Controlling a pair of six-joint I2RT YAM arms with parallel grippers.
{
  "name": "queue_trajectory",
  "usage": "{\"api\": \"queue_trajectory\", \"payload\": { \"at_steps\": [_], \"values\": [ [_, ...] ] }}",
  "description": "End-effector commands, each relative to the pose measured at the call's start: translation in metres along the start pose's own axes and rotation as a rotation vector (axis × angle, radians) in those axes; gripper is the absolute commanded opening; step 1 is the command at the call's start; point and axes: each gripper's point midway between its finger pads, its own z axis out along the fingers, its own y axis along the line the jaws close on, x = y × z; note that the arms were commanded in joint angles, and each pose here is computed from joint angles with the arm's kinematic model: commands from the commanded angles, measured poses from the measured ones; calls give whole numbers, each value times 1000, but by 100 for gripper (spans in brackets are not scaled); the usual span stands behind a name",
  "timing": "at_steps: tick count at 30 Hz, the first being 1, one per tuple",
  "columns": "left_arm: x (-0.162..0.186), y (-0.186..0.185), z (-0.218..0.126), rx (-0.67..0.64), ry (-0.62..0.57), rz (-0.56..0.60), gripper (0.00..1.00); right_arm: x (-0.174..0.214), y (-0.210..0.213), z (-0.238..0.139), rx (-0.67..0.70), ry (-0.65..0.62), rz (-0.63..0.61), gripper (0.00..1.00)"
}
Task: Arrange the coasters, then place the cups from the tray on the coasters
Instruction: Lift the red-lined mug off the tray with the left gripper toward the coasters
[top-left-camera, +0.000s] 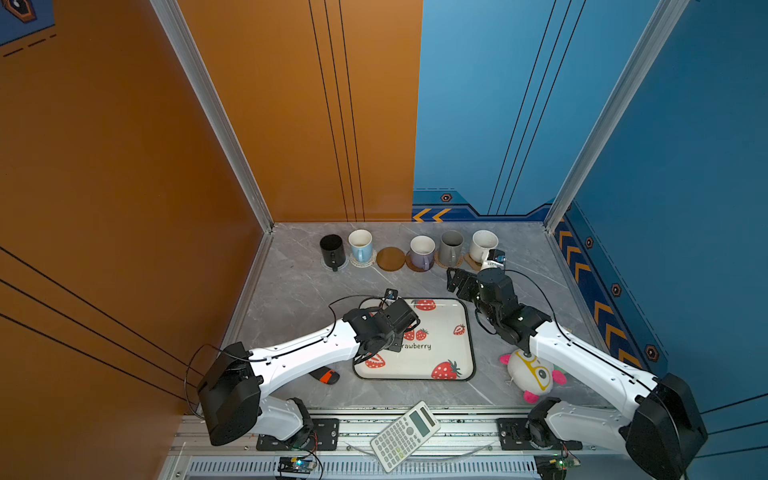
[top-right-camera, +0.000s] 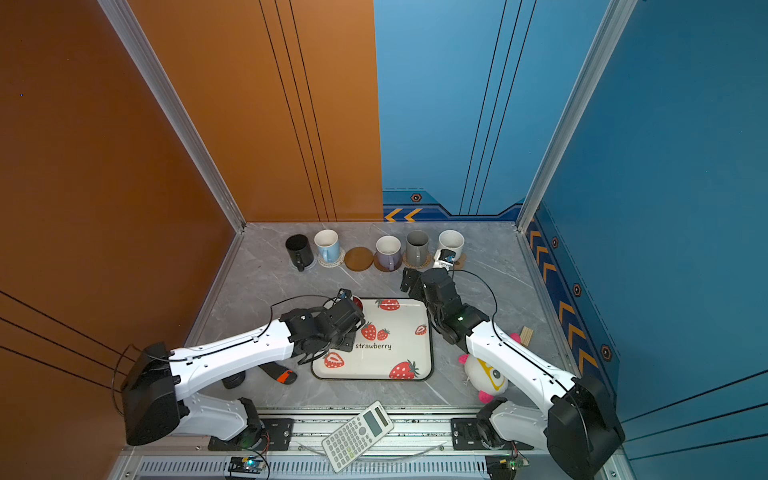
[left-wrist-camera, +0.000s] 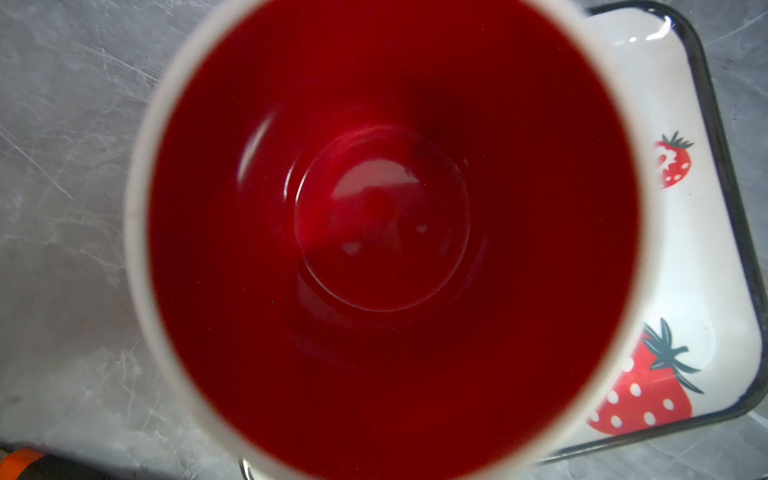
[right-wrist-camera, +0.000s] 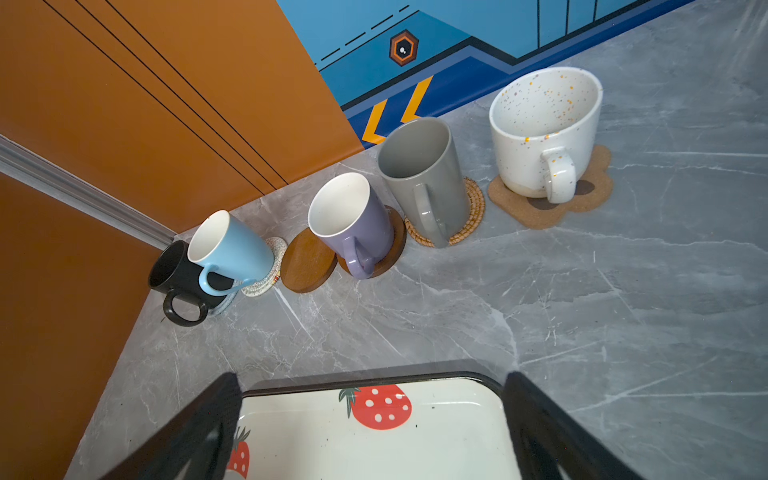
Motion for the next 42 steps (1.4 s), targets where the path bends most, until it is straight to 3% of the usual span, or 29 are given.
{"api": "queue_trajectory", "payload": {
  "at_steps": [1,32,42],
  "values": [
    [-36,-9,-14,42,-83,-7,0,2,1,0,-12,15,3,96],
    [-139,12,15,56,-120,-39,0,6,-6,9,-2,46,1,97],
    [-169,11,43,45,-114,-33,0,4,-13,6,17,45,-1,97]
  ]
}}
